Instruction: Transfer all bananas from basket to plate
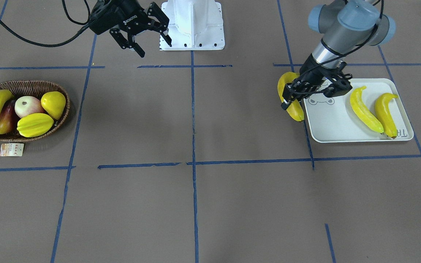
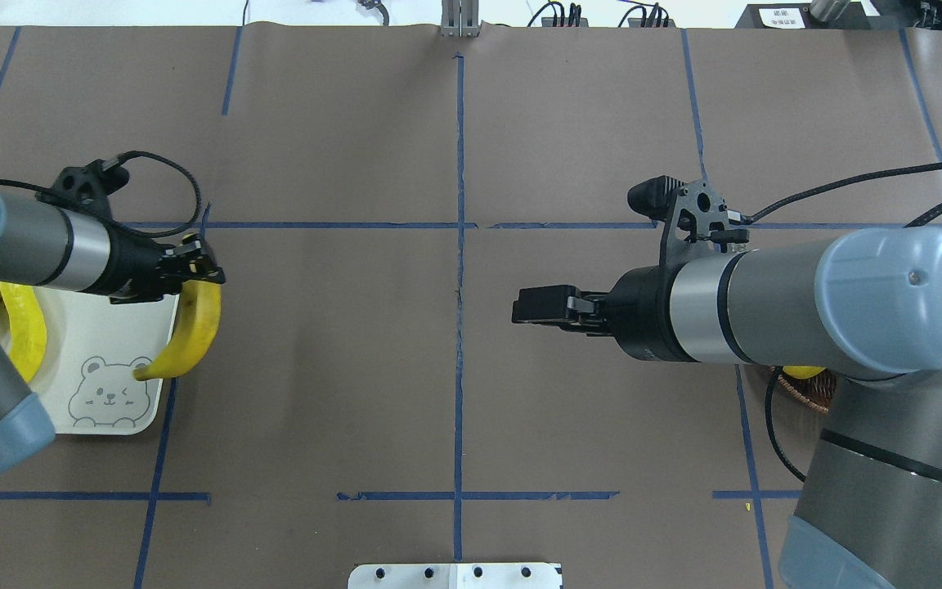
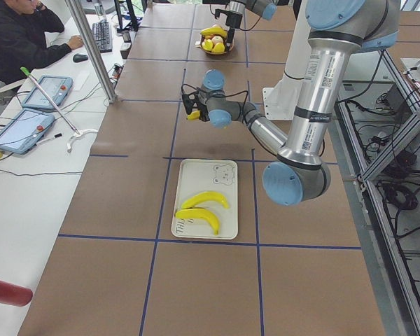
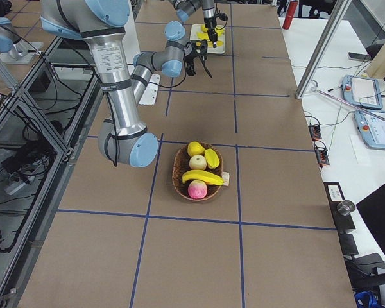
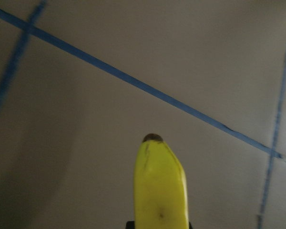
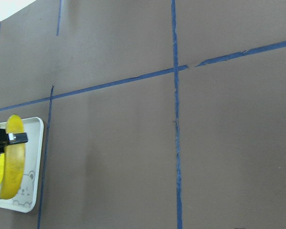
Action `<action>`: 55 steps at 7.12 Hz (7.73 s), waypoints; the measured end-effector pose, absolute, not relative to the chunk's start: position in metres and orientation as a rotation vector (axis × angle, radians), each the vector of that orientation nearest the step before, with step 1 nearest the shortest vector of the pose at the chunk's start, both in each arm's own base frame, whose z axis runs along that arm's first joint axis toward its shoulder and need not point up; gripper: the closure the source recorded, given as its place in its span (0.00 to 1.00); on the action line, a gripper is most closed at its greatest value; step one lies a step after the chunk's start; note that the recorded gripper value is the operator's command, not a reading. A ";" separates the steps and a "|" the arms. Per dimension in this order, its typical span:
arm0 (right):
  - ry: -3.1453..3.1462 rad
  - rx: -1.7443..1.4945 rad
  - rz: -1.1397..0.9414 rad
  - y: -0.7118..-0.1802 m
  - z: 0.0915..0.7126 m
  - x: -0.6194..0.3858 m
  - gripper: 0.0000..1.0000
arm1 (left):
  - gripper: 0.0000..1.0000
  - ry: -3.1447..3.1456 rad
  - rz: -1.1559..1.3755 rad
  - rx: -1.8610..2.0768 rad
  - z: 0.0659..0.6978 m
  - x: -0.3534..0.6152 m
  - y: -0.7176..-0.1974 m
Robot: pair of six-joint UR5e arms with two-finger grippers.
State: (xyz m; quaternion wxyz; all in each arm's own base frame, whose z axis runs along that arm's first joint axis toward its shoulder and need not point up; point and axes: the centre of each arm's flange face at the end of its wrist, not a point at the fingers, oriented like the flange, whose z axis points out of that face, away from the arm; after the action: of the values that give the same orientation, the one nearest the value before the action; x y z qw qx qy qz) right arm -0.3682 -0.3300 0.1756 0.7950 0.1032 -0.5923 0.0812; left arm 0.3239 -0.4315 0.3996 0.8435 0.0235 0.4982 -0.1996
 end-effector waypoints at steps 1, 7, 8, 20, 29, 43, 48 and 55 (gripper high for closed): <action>-1.249 0.223 0.190 -0.336 0.182 -0.364 0.00 | 1.00 0.991 -0.412 0.064 0.433 0.304 -0.431; -1.223 0.225 0.209 -0.339 0.192 -0.353 0.00 | 0.01 0.777 -0.420 0.112 0.541 0.280 -0.440; -1.213 0.223 0.213 -0.337 0.197 -0.347 0.00 | 0.00 0.770 -0.394 0.130 0.542 0.279 -0.440; -0.498 0.162 0.143 -0.381 0.438 -0.208 0.00 | 0.00 1.105 -0.331 0.026 0.289 0.358 -0.447; -0.381 0.086 0.127 -0.403 0.541 -0.195 0.01 | 0.00 1.133 -0.334 0.003 0.267 0.380 -0.443; -0.639 0.164 0.140 -0.371 0.401 -0.144 0.98 | 0.00 1.152 -0.358 -0.015 0.256 0.387 -0.434; -1.121 0.140 0.001 -0.379 0.173 -0.311 0.99 | 0.00 1.392 -0.460 -0.071 0.207 0.379 -0.427; -1.330 0.182 -0.012 -0.295 0.114 -0.410 0.99 | 0.01 1.614 -0.425 -0.188 0.149 0.409 -0.393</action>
State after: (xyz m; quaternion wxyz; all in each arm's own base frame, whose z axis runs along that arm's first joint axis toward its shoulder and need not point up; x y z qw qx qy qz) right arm -0.4097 -0.2947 0.1145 0.7832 0.0844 -0.6160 -0.0058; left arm 0.4091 -0.3928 0.1495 0.6677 -0.0835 0.7154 -0.1883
